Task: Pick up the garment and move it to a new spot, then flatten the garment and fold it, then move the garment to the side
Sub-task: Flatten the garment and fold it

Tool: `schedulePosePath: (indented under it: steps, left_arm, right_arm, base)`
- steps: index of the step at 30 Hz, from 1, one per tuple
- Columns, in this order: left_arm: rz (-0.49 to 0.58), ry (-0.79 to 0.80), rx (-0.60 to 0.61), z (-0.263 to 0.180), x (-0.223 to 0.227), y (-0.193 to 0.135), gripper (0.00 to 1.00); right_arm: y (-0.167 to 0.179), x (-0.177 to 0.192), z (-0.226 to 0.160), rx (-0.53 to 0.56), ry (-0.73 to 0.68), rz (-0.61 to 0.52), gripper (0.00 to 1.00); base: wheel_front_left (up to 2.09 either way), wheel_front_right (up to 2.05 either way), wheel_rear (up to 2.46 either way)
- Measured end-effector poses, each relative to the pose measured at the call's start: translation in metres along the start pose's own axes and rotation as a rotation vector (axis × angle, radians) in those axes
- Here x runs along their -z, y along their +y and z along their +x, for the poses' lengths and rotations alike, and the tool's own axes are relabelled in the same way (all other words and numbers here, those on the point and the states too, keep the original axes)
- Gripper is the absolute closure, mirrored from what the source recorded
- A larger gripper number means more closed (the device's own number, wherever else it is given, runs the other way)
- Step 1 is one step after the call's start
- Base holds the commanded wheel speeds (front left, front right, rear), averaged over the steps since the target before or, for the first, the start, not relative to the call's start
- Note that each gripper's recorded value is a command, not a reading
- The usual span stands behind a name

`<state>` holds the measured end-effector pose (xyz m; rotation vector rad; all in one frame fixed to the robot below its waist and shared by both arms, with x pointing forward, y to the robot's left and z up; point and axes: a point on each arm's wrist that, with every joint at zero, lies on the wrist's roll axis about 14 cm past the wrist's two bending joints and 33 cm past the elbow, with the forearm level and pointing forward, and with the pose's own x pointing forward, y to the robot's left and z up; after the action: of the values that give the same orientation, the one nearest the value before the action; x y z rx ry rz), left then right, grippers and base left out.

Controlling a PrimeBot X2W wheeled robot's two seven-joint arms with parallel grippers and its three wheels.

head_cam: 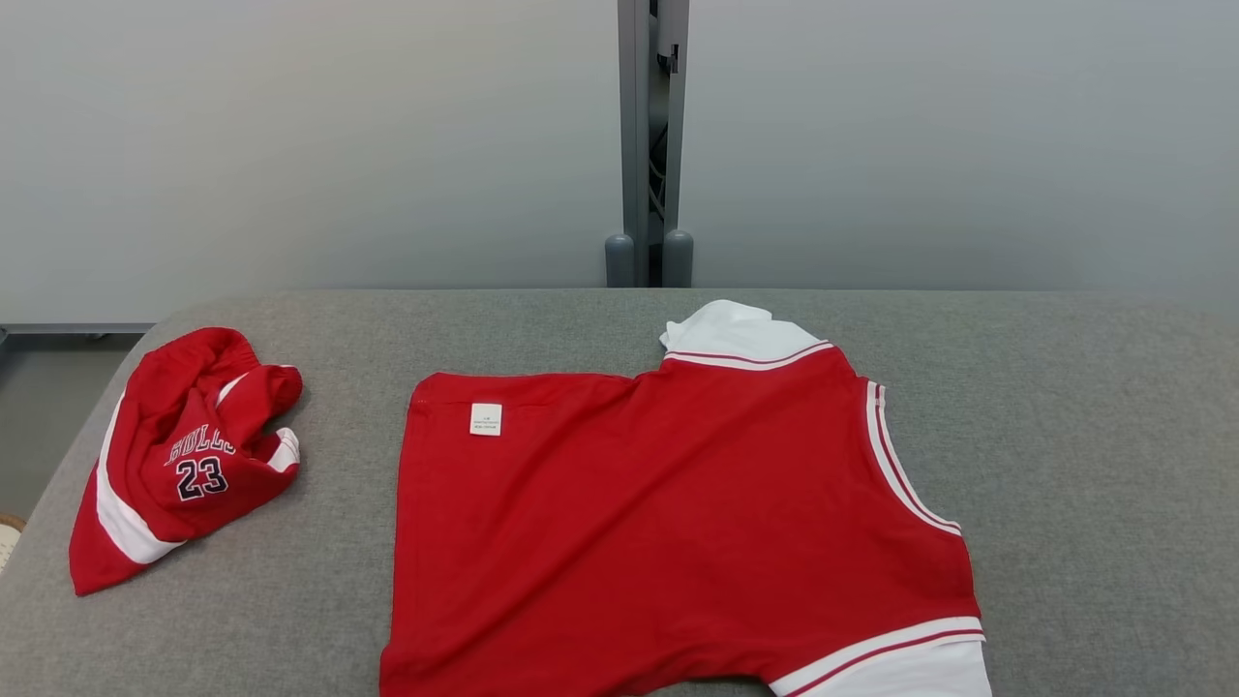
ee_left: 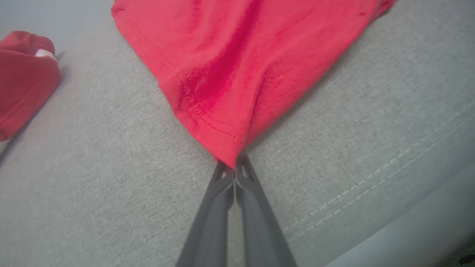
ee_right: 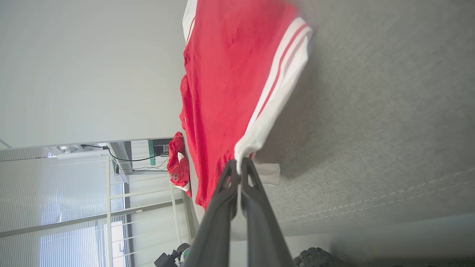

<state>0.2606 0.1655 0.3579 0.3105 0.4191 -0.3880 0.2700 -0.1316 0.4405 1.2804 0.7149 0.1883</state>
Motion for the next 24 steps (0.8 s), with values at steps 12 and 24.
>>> schedulePosePath:
  steps: [12, 24]
  left_arm:
    - [0.118, 0.060, 0.020, -0.006, 0.018, -0.002, 1.00]
    - [0.110, 0.053, 0.033, -0.007, 0.017, -0.005, 1.00]
  right_arm:
    - [-0.027, 0.004, -0.015, 0.094, 0.042, -0.025, 1.00]
    - [-0.044, -0.002, -0.024, 0.165, 0.020, -0.030, 1.00]
  base:
    - [0.00, 0.00, 0.00]
    - [0.00, 0.00, 0.00]
